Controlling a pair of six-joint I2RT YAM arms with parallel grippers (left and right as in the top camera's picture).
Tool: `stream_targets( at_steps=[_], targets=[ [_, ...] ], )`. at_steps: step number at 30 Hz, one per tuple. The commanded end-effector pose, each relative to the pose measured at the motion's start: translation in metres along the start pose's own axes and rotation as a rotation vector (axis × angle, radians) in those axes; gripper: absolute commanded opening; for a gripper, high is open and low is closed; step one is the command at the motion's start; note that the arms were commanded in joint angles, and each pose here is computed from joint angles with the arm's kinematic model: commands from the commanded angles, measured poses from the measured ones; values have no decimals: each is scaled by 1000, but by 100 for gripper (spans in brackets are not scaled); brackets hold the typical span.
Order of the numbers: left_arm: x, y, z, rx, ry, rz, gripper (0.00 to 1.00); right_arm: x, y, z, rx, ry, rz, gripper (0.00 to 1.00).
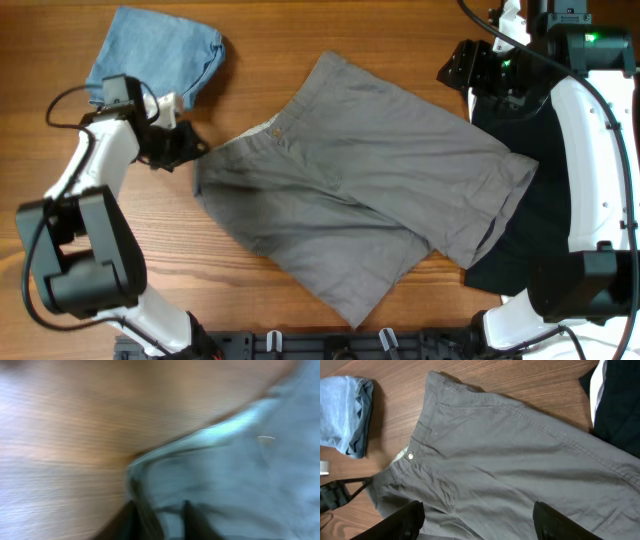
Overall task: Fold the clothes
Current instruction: 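Pull the grey shorts left off the pile and spread them flat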
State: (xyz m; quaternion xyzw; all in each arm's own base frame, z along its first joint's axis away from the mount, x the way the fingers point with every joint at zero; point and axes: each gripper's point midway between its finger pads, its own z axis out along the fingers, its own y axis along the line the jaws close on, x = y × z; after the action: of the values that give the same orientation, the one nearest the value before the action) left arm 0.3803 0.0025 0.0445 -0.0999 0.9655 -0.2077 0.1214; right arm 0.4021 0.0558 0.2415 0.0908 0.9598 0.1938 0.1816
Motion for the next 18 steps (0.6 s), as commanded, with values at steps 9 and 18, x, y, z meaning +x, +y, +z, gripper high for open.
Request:
stream_targets(
  at_steps=[9, 18],
  targets=[
    [-7, -186, 74, 284, -167, 624, 32, -11, 7, -15, -3, -71, -49, 75],
    [-11, -159, 167, 212, -179, 489, 4, -4, -12, -7, 88, -46, -32, 74]
  ],
)
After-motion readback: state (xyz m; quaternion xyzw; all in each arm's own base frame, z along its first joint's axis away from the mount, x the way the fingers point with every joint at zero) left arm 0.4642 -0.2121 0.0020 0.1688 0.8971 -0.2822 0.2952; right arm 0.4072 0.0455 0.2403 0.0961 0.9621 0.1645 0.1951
